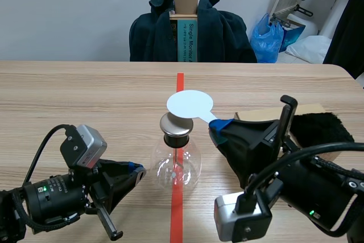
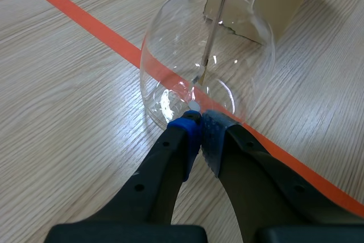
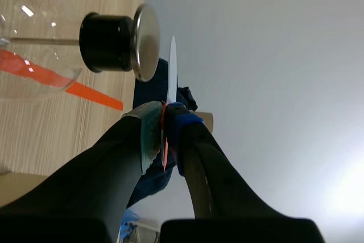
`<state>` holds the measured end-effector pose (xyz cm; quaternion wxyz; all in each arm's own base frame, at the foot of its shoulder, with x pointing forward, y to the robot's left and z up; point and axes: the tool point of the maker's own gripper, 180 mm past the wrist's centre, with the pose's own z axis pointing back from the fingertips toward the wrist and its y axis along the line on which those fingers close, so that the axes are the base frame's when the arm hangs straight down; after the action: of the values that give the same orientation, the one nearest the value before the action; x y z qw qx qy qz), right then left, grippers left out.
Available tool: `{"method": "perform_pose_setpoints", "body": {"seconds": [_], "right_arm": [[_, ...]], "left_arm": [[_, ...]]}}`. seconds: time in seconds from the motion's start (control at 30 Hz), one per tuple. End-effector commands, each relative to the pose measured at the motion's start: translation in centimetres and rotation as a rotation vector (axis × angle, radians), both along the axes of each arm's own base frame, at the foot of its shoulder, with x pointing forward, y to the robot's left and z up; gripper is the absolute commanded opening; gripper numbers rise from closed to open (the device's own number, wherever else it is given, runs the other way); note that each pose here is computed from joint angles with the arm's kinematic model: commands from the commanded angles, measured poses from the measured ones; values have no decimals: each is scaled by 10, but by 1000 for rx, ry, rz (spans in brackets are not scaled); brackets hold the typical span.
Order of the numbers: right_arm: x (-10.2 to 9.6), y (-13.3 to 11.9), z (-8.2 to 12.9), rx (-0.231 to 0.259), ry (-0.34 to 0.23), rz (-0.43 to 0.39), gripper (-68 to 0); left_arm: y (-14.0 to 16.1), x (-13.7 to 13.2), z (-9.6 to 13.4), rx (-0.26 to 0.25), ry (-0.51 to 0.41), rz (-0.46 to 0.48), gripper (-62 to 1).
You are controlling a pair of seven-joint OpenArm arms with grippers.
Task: Do the electroscope experiment.
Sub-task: 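Move the plate toward and away from the electroscope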
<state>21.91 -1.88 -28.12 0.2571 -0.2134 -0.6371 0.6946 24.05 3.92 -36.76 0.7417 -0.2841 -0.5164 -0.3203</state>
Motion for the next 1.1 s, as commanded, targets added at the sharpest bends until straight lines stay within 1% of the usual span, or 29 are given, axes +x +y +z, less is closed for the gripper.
{"method": "perform_pose_setpoints", "body": {"seconds": [0.0, 0.3, 0.73, 0.9, 1.07], "right_arm": [[2, -3, 5, -2, -21, 14, -669], [-10, 6, 4, -7, -20, 96, -669], [-11, 7, 3, -8, -21, 102, -669], [-5, 2, 4, -10, -23, 60, -669], [8, -7, 5, -5, -24, -26, -669]], "left_arm": [[-5, 3, 10, -32, -25, 1, -581], [-5, 3, 10, -32, -25, 1, -581], [-5, 3, 10, -32, -25, 1, -581], [-5, 3, 10, -32, -25, 1, -581], [-5, 3, 10, -32, -25, 1, -581]]}}
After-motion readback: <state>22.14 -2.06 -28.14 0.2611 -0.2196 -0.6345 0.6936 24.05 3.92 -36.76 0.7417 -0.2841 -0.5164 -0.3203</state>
